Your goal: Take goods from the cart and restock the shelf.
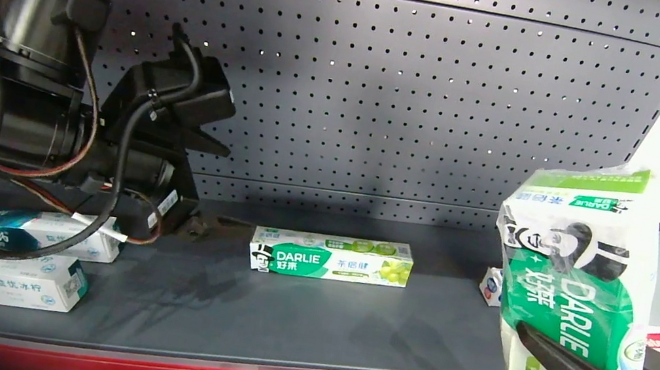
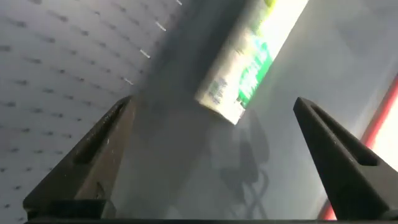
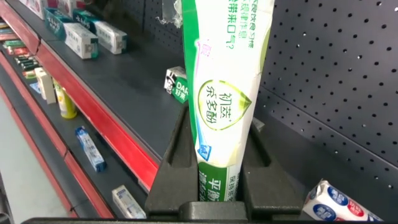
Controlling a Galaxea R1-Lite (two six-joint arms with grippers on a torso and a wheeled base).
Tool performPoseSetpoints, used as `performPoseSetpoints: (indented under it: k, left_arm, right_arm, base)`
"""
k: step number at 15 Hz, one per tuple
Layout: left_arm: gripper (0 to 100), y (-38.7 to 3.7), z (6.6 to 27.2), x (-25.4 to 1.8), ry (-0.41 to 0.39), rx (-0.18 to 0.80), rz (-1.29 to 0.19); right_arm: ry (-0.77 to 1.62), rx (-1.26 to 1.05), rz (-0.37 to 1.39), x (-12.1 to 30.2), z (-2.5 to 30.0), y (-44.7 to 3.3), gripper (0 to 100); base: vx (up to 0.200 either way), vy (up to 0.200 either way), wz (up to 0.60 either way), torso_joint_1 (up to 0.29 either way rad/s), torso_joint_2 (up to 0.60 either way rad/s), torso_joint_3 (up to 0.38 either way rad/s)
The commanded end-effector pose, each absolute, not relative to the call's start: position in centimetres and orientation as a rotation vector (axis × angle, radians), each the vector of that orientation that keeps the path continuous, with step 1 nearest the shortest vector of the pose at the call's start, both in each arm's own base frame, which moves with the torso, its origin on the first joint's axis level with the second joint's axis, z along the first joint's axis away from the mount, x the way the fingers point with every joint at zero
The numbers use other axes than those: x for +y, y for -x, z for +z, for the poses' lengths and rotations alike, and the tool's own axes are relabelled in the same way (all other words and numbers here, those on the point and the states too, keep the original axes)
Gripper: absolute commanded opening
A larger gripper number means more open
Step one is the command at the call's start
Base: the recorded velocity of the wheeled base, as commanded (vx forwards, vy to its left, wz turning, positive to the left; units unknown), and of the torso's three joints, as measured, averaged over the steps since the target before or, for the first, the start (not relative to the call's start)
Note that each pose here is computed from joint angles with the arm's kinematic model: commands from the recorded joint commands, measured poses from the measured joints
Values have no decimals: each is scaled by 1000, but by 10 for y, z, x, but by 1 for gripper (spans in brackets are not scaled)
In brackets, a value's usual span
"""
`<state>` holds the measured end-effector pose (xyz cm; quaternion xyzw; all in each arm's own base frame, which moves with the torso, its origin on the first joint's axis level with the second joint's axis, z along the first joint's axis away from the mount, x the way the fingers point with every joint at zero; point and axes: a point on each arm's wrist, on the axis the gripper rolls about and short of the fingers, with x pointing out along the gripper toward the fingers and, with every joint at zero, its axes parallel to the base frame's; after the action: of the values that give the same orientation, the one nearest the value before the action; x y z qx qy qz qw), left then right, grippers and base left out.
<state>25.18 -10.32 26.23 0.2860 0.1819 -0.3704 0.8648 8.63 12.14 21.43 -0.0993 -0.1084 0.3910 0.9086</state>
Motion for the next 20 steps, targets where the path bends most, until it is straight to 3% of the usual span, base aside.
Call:
performPoseSetpoints:
  k: [1,2,5,9,11,14,16,18,20]
  left_arm:
    - [100,-252,264,-104,-638,427,-809]
    - [100,-246,268,-103,-673,483,-840]
    - [100,-245,273,-109,-692,500,-873]
    - [100,-239,277,-120,-739,657,-992]
    - [100,-248,268,-121,-802,646,-1071]
    - [100,-265,258,-138,-802,556,-1078]
    - [100,-281,250,-148,-784,481,-1048]
    - [100,-279,235,-160,-727,480,-1038]
    - [100,-280,233,-161,-724,468,-1029]
  right_arm:
    - [209,-218,815,122,213,-86,0]
    - [208,-219,820,122,212,-84,0]
    - [204,-225,819,121,213,-83,0]
    - [210,-226,818,121,213,-83,0]
    - [209,-226,818,119,212,-82,0]
    - [207,-231,821,118,212,-81,0]
    - [202,-237,820,117,213,-80,0]
    - [205,-235,820,114,211,-78,0]
    - [203,-238,822,114,211,-78,0]
  base:
    - [0,0,0,0,0,0]
    - [0,0,0,0,0,0]
    - [0,0,0,0,0,0]
    - [0,0,0,0,0,0]
    - [0,0,0,0,0,0]
    - [0,0,0,0,0,0]
    - [0,0,0,0,0,0]
    - [0,0,0,0,0,0]
    - [0,0,0,0,0,0]
